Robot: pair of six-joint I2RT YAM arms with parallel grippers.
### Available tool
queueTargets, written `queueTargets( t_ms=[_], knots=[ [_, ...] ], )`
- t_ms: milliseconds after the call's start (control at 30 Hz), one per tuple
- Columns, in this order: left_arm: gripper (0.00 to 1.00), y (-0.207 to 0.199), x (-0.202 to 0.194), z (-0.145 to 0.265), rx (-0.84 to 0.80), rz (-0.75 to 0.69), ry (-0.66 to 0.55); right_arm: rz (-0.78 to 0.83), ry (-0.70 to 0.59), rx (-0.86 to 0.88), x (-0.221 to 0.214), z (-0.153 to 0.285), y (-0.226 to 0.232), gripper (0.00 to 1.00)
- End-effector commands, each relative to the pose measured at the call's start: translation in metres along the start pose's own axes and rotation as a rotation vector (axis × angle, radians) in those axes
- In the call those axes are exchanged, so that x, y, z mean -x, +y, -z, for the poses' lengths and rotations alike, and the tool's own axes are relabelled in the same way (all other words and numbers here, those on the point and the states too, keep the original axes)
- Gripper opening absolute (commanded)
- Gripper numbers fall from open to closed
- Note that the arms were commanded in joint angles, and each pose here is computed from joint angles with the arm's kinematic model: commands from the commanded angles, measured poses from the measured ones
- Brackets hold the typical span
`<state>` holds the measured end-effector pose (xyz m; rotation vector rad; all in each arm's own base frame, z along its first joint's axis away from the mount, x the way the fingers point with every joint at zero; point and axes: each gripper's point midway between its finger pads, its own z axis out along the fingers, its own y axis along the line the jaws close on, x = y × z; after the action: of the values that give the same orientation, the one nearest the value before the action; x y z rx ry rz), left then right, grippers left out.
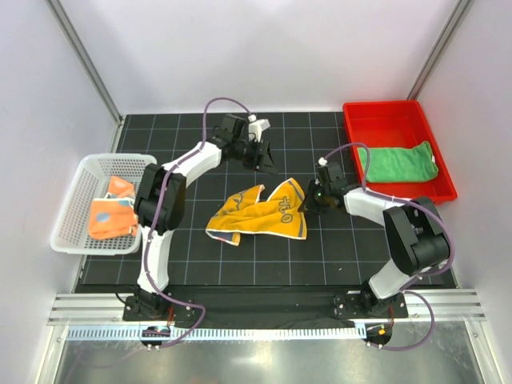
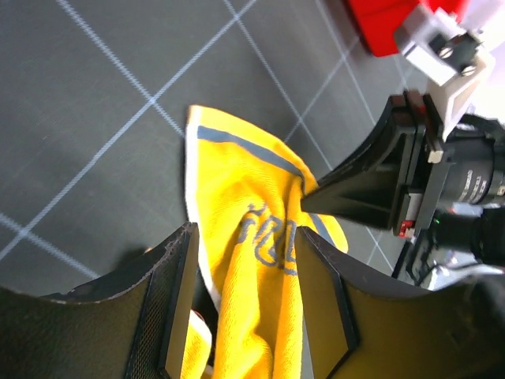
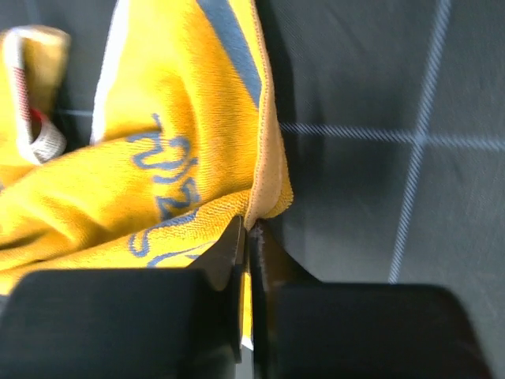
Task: Fold and stack the towels
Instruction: Flatten out the crumpled towel
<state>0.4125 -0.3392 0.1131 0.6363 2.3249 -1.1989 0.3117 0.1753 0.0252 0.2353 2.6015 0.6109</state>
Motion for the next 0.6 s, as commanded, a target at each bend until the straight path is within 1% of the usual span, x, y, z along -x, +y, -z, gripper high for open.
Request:
queueTargets(
  t_ms=[0,33,67,100,167,200,267,333,367,400,433,467,567],
  knots=[
    [0.55,-0.009,0.021,0.005,-0.136,-0.087,-0.043,0.141,-0.145,0.134,0.046,0.017,0.04,0.01],
    [0.55,-0.014,0.02,0.006,-0.187,-0.096,-0.037,0.163,-0.143,0.183,0.045,0.023,0.05,0.01],
    [0.56,-0.017,0.022,0.006,-0.215,-0.111,-0.04,0.213,-0.179,0.237,0.051,0.037,0.062,0.01],
    [0.56,-0.022,0.026,0.007,-0.247,-0.129,-0.043,0.232,-0.18,0.269,0.049,0.043,0.068,0.01],
    [0.57,-0.023,0.021,0.003,-0.319,-0.121,-0.018,0.264,-0.172,0.295,0.045,0.05,0.071,0.01],
    [0.58,-0.027,0.027,0.003,-0.35,-0.132,-0.022,0.29,-0.152,0.296,0.039,0.053,0.07,0.01],
    [0.58,-0.015,0.02,-0.009,-0.357,-0.086,0.0,0.328,-0.118,0.317,0.028,0.055,0.069,0.01],
    [0.57,-0.011,0.02,-0.016,-0.361,-0.072,0.008,0.292,-0.104,0.244,0.029,0.05,0.057,0.01],
    [0.57,-0.003,0.016,-0.024,-0.342,-0.059,0.014,0.241,-0.067,0.123,0.024,0.044,0.034,0.03],
    [0.57,-0.001,0.016,-0.027,-0.327,-0.058,0.013,0.193,-0.046,0.062,0.023,0.042,0.025,0.08],
    [0.57,0.001,0.015,-0.032,-0.306,-0.061,0.012,0.168,-0.007,0.021,0.018,0.037,0.018,0.16],
    [0.57,0.004,0.012,-0.036,-0.292,-0.061,0.016,0.159,0.0,0.024,0.017,0.037,0.019,0.18],
    [0.57,0.01,0.008,-0.044,-0.247,-0.075,0.017,0.141,-0.027,0.017,0.019,0.045,0.019,0.32]
  ],
)
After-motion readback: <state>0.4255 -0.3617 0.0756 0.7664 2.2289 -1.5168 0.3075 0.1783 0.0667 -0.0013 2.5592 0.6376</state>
